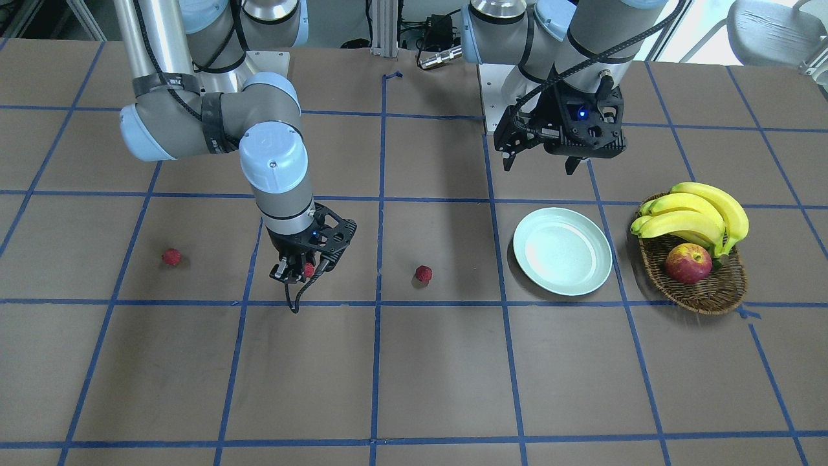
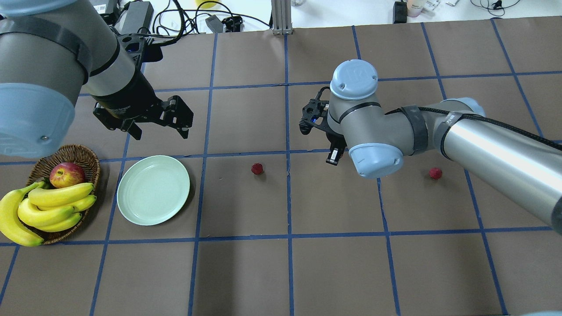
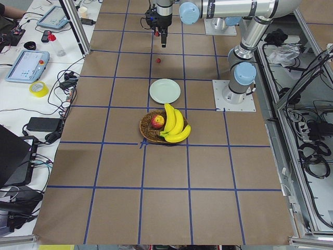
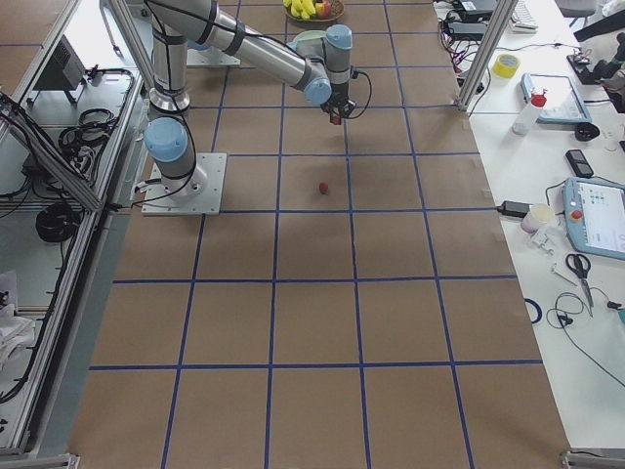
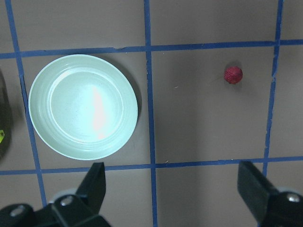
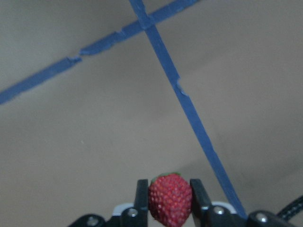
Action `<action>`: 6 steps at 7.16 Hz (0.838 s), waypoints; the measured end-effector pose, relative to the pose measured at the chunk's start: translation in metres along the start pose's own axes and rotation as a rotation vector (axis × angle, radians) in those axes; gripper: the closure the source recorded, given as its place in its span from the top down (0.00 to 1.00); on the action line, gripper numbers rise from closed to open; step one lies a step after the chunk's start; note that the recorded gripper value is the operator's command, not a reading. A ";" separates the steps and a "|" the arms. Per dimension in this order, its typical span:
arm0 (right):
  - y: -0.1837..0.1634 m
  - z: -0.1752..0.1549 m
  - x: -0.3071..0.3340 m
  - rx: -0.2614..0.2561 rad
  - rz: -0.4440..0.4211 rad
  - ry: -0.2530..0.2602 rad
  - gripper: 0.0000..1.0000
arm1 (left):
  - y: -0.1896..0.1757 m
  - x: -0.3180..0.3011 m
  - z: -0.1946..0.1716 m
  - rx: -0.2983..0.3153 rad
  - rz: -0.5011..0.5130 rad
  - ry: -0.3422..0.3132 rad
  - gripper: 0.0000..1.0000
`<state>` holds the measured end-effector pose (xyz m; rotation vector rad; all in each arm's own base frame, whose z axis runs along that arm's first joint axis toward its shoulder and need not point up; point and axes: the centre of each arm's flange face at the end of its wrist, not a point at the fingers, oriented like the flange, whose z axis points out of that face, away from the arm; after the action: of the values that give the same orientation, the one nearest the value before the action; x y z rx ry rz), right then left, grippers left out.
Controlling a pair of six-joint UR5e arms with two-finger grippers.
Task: Collect all strawberries into plate
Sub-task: 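Carry the held strawberry with the right gripper toward the plate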
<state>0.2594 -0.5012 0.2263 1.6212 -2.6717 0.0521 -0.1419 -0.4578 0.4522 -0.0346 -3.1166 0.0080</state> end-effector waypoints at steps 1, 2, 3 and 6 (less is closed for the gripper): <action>-0.019 0.001 -0.023 0.031 0.103 -0.025 0.00 | 0.000 0.000 0.000 0.000 0.001 -0.002 1.00; -0.041 0.001 -0.049 0.050 0.201 -0.037 0.00 | 0.000 0.000 0.000 0.000 0.001 -0.003 1.00; -0.063 0.002 -0.072 0.058 0.282 -0.043 0.00 | 0.000 0.000 0.000 0.000 0.000 -0.003 1.00; -0.108 0.008 -0.128 0.067 0.421 -0.055 0.00 | 0.001 -0.001 0.001 -0.006 0.005 -0.006 1.00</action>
<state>0.4149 -0.4376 0.2168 1.0575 -3.0336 0.1030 -0.1413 -0.4572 0.4509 -0.0428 -3.1226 -0.0005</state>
